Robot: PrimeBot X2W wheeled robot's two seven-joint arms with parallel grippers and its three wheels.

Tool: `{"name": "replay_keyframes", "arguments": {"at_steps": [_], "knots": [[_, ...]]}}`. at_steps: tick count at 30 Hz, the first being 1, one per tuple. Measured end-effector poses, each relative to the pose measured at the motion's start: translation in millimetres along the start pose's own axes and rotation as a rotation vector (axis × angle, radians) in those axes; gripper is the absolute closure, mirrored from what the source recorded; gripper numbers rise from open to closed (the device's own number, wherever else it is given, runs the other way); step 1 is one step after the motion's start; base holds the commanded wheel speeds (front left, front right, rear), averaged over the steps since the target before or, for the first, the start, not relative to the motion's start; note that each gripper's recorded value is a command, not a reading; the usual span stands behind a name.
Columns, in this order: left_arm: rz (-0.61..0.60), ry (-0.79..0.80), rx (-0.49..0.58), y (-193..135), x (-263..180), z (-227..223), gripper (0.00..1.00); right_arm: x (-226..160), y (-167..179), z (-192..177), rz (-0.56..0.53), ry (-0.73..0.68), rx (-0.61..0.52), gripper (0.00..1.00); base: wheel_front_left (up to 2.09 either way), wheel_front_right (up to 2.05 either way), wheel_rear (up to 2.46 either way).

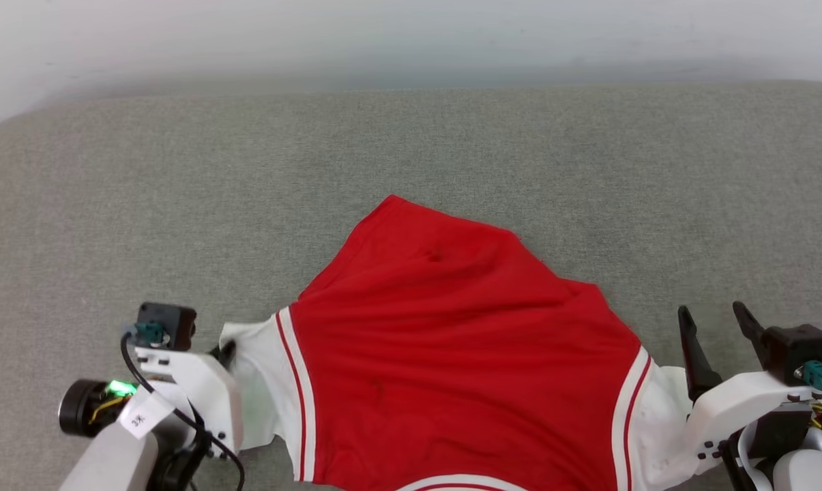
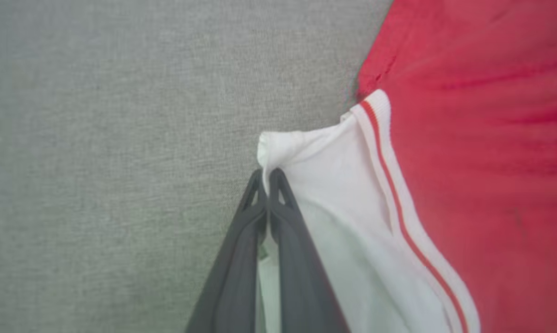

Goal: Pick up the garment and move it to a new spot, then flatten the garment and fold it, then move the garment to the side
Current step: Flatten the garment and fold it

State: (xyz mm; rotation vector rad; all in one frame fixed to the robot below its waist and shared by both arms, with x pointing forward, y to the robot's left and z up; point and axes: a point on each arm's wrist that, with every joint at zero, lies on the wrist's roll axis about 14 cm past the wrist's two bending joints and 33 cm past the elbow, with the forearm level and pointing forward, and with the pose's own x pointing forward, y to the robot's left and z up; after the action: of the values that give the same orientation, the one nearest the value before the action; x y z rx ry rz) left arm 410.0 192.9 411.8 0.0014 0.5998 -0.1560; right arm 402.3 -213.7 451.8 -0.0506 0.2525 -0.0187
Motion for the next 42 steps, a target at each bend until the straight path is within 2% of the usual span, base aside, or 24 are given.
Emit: {"name": "replay_keyframes", "arguments": {"at_steps": [1, 2, 3, 4, 11, 15, 22, 27, 31, 38, 42], "knots": [[0.002, 0.025, 0.004, 2.0, -1.3, -7.3, 1.0, -0.3, 1.2, -1.5, 0.003, 0.005, 0.0, 0.0, 0.0, 0.0, 0.0], [0.003, 0.042, 0.004, 2.7, -3.0, -13.6, 0.08, -0.4, 2.6, -2.8, 0.007, 0.009, 0.001, 0.0, 0.0, 0.0, 0.0], [0.004, 0.039, 0.0, 2.9, -4.8, -16.1, 0.08, -0.1, 4.6, -3.0, 0.013, 0.01, 0.001, 0.0, 0.0, 0.0, 0.0], [0.006, 0.022, -0.007, 2.8, -6.3, -14.7, 0.0, 0.4, 7.0, -2.5, 0.02, 0.01, -0.001, 0.0, 0.0, 0.0, 0.0], [0.002, -0.211, -0.027, -2.2, -28.2, 17.1, 0.0, 7.6, 31.0, 11.0, 0.121, 0.009, -0.049, 0.0, 0.0, 0.0, 0.0], [0.0, -0.372, -0.024, -8.7, -52.2, 40.2, 0.0, 17.9, 63.2, 25.5, 0.249, 0.037, -0.102, 0.0, 0.0, 0.0, 0.0], [0.036, -0.579, 0.0, -9.8, -97.2, 62.4, 0.0, 43.0, 118.3, 36.3, 0.461, 0.192, -0.265, 0.0, 0.0, 0.0, 0.0], [0.093, -0.614, 0.008, 2.2, -115.8, 58.2, 0.0, 65.6, 142.6, 25.2, 0.534, 0.356, -0.38, 0.0, 0.0, 0.0, 0.0], [0.125, -0.582, -0.011, 7.9, -120.1, 44.1, 0.0, 81.9, 153.6, 6.3, 0.557, 0.501, -0.423, 0.0, 0.0, 0.0, 0.0], [0.171, -0.554, -0.041, 16.0, -118.9, 32.4, 0.0, 111.8, 155.3, -27.5, 0.549, 0.631, -0.492, 0.0, 0.0, 0.0, 0.0], [0.188, -0.535, -0.05, 20.1, -115.8, 26.5, 0.0, 117.8, 165.2, -45.4, 0.576, 0.682, -0.482, 0.0, 0.0, 0.0, 0.0]]}}
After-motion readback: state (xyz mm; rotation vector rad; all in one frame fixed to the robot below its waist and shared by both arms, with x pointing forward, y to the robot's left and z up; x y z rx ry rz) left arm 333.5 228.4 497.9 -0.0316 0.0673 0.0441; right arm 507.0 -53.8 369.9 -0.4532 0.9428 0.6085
